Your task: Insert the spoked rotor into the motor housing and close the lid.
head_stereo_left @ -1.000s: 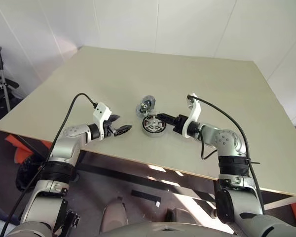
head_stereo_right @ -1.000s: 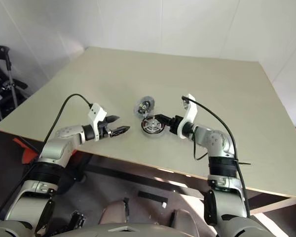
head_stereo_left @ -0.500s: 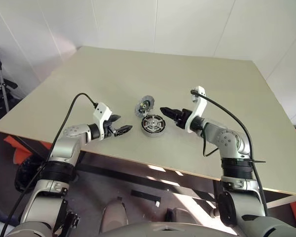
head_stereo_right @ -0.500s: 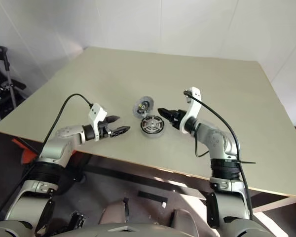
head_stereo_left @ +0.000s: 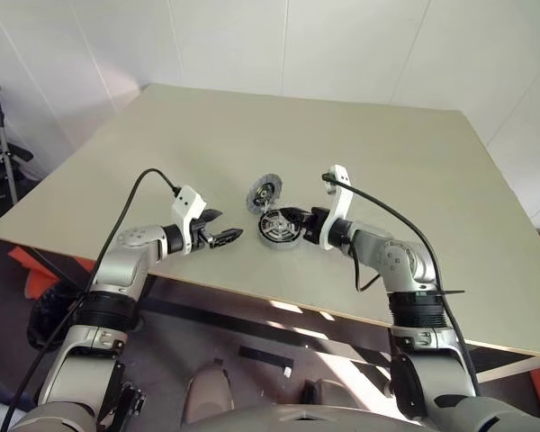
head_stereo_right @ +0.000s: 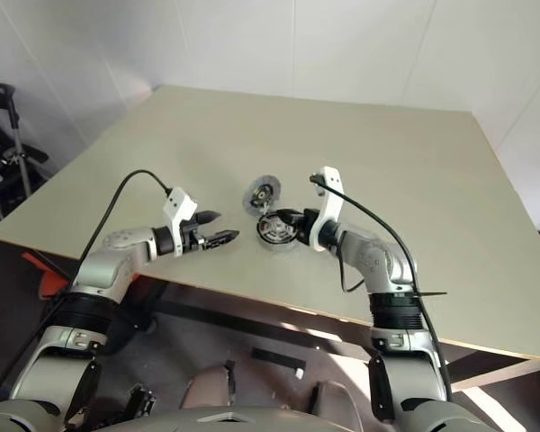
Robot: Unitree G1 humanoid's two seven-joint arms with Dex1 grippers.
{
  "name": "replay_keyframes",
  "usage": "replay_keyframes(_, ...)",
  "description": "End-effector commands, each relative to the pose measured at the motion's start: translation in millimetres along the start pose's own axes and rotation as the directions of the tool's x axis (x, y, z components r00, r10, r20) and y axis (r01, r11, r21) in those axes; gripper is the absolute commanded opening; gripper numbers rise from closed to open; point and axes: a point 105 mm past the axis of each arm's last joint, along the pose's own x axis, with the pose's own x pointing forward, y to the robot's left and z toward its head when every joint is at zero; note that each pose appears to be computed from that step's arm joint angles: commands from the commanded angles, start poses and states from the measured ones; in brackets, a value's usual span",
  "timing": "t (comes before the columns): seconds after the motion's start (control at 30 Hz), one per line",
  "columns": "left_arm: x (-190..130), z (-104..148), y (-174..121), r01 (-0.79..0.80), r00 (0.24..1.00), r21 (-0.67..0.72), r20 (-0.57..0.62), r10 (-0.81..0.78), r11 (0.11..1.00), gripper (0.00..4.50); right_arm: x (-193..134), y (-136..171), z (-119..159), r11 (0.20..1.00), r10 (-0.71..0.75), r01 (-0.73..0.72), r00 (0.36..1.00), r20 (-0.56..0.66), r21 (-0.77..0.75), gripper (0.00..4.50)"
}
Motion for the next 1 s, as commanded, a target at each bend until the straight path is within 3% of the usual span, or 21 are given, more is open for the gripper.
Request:
replay_keyframes(0.03,-0.3,17.5,-2.4,0.014,0.999,0.039,0.039,-0.016,0.999,4.50,6.5,5.3,-0.9,0.999,0.019,-0.019,1.000,0.007,-0.030,0.03)
replay_keyframes(0.37,-2.1,18.3,0.8,-0.001,0.999,0.042,0.041,-0.001,0.999,4.50,12.8,-12.2,-30.1,0.999,-0.039,0.038,0.997,-0.062,-0.019,0.03)
replay_keyframes(0.73,-2.0,17.6,2.1,-0.006,0.999,0.039,0.042,0.004,0.999,4.50,9.2,16.7,13.9,0.997,0.069,-0.067,0.996,0.048,-0.049,0.03)
replay_keyframes(1.0,-3.9,17.3,3.9,-0.018,0.999,0.041,0.043,0.016,0.999,4.50,14.3,-4.7,-20.8,1.000,-0.004,0.004,0.999,-0.043,-0.015,0.03)
